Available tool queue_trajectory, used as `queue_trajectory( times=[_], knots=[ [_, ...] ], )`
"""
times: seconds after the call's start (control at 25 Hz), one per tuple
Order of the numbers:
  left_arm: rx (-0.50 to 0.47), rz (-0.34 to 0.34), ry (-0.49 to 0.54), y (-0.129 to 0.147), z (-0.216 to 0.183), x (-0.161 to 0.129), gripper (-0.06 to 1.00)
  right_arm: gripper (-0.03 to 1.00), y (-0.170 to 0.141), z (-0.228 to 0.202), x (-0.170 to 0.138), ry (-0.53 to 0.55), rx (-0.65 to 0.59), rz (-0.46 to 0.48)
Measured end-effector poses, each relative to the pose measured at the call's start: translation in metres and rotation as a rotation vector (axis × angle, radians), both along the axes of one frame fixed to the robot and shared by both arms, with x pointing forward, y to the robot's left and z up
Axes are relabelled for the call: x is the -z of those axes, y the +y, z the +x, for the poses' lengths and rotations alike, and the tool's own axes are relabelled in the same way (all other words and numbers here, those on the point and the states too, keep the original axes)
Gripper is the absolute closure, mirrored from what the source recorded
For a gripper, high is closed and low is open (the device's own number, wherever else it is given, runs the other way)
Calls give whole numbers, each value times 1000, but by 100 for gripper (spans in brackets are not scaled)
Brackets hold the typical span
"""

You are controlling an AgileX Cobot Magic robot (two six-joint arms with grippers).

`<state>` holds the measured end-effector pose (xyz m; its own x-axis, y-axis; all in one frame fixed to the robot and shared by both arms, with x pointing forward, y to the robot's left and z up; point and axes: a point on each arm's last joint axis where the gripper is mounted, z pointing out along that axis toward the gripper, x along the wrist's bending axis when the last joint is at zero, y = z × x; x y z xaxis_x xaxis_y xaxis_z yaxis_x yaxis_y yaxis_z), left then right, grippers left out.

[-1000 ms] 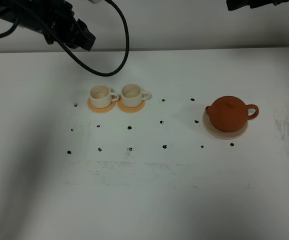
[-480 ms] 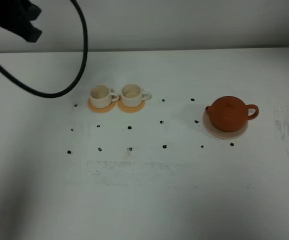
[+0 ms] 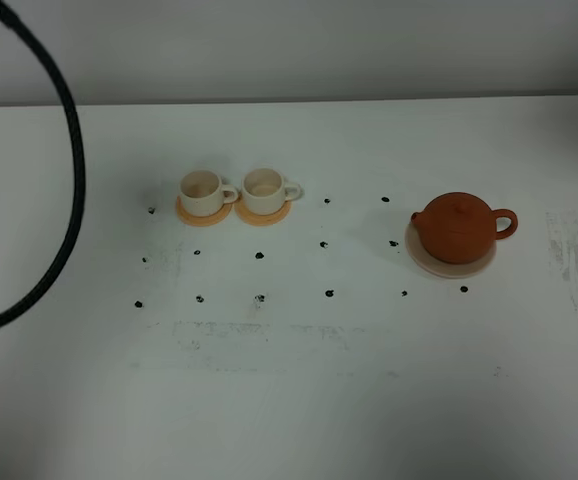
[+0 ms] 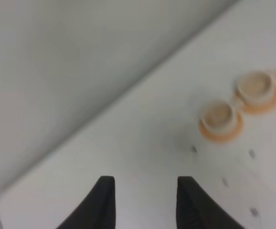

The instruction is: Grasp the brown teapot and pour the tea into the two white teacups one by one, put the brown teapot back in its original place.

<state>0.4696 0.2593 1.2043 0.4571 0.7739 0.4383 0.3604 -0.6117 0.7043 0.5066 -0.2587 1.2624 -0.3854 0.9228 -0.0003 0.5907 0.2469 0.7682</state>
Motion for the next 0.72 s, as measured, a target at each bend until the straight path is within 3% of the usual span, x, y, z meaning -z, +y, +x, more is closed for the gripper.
queue_trajectory(
  times=[0.08, 0.4, 0.72],
  knots=[
    [-36, -9, 19, 5, -16, 2, 67, 47, -1, -13, 3, 9, 1, -2],
    [-209, -222, 27, 22, -99, 18, 72, 48, -3, -20, 51, 170, 4, -30],
    [-232, -265, 2, 34, -166, 48, 73, 48, -3, -14, 108, 305, -10, -59]
  ],
)
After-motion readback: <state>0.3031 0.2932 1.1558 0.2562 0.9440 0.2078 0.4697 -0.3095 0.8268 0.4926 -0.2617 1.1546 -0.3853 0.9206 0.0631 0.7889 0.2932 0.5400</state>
